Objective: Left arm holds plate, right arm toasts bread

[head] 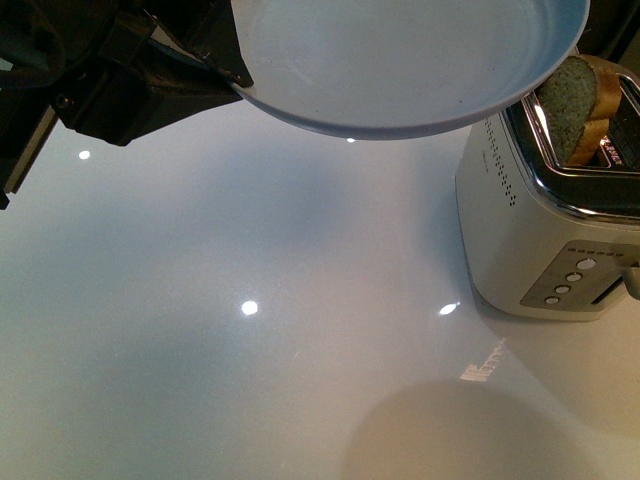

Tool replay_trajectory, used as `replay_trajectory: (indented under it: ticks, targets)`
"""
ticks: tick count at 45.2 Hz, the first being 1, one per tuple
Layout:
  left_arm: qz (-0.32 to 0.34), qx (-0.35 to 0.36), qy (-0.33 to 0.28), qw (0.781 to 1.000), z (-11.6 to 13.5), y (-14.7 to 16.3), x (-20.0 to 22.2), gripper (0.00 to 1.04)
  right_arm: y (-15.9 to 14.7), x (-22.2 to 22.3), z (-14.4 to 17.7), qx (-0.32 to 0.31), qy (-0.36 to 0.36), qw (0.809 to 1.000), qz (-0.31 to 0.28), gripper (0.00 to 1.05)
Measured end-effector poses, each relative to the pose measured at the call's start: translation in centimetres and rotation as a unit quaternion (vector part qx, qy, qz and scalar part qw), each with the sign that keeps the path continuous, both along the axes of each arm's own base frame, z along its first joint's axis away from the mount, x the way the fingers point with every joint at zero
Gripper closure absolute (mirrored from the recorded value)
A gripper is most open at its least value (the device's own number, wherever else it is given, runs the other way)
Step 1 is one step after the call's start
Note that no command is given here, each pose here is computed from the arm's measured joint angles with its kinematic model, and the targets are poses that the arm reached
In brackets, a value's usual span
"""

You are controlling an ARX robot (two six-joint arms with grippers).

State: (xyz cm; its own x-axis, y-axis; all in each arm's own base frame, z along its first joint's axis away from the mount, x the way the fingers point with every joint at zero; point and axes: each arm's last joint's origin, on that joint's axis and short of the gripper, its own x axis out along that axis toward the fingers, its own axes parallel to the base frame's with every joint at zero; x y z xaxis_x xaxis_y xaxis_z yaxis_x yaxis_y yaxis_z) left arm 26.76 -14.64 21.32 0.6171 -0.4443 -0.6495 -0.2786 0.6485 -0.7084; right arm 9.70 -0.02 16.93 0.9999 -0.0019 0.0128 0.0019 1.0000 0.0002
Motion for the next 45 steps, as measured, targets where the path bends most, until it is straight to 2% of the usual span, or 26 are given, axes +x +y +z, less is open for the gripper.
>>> replay_trajectory:
  ticks: [4,10,17,20,28,33,37,45]
  targets:
    - [0.0,0.0,0.0,1.0,0.0,0.0,0.0,1.02,0.0,0.0,0.0,0.0,0.0,1.0,0.0,0.88]
    - [0.0,0.0,0.0,1.0,0.0,0.0,0.0,1.02,0.0,0.0,0.0,0.0,0.0,1.0,0.0,0.73]
    - [0.0,0.0,0.0,1.0,0.0,0.0,0.0,1.02,0.0,0.0,0.0,0.0,0.0,1.0,0.0,0.48]
    - [0.0,0.0,0.0,1.0,0.0,0.0,0.0,1.02,0.0,0.0,0.0,0.0,0.0,1.0,0.0,0.34]
    - [0.0,0.0,0.0,1.0,0.0,0.0,0.0,1.02,0.0,0.0,0.0,0.0,0.0,1.0,0.0,0.09]
    - [0.001,0.002,0.0,1.0,0.0,0.0,0.0,1.02,0.0,0.0,0.0,0.0,0.0,1.0,0.0,0.09]
    - [0.018,0.076,0.025,0.997,0.7,0.2,0.0,1.02,0.0,0.0,0.0,0.0,0.0,1.0,0.001,0.09]
    - [0.023,0.087,0.028,0.996,1.2,1.8,0.8,1.02,0.0,0.0,0.0,0.0,-0.001,1.0,0.0,0.09]
